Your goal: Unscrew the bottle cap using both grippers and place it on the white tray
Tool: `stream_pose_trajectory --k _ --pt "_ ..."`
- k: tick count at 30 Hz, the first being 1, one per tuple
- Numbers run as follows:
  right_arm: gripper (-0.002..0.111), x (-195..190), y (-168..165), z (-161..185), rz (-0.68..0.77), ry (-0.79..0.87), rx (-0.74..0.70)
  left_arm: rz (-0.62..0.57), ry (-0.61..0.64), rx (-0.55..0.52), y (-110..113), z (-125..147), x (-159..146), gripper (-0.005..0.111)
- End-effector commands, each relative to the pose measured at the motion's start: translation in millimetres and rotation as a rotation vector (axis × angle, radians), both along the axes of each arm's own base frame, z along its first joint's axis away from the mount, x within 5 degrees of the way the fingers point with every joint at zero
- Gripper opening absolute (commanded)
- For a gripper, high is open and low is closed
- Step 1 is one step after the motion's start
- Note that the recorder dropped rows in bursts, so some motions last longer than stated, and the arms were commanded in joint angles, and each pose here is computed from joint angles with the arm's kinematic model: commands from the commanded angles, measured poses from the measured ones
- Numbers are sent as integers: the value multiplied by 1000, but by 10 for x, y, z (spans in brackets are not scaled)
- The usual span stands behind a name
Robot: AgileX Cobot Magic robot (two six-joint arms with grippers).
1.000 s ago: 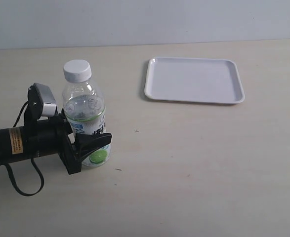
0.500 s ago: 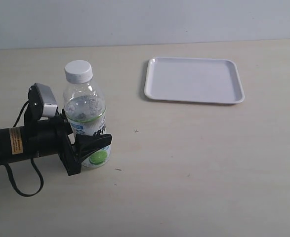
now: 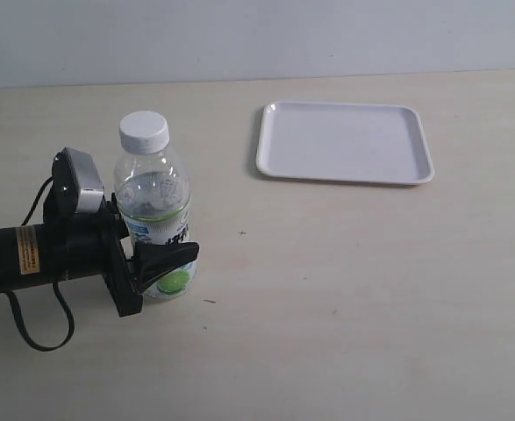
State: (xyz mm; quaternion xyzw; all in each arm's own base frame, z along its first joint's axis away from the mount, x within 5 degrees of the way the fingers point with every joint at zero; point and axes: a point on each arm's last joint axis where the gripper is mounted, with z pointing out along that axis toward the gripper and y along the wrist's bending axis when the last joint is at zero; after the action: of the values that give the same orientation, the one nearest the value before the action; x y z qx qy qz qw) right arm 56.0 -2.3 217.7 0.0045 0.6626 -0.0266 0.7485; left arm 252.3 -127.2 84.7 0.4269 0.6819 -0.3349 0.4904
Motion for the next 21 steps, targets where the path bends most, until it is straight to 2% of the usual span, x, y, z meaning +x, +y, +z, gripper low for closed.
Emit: stream_pose_trajectory --k 1,3,6,11,21 --pt "72 -41 -2 158 31 -200 154 -27 -36 -32 -68 75 -23 0" --pt "72 -60 -3 211 56 -265 239 -44 -43 -29 -105 75 -43 0" --pt "72 -77 -3 251 75 -314 284 -71 -67 -20 -152 75 -70 0" --pt "72 -72 -3 239 77 -300 298 -75 -82 -15 -167 76 -74 0" --pt "72 -59 -8 207 125 -270 531 -75 -82 -15 -167 76 -74 0"
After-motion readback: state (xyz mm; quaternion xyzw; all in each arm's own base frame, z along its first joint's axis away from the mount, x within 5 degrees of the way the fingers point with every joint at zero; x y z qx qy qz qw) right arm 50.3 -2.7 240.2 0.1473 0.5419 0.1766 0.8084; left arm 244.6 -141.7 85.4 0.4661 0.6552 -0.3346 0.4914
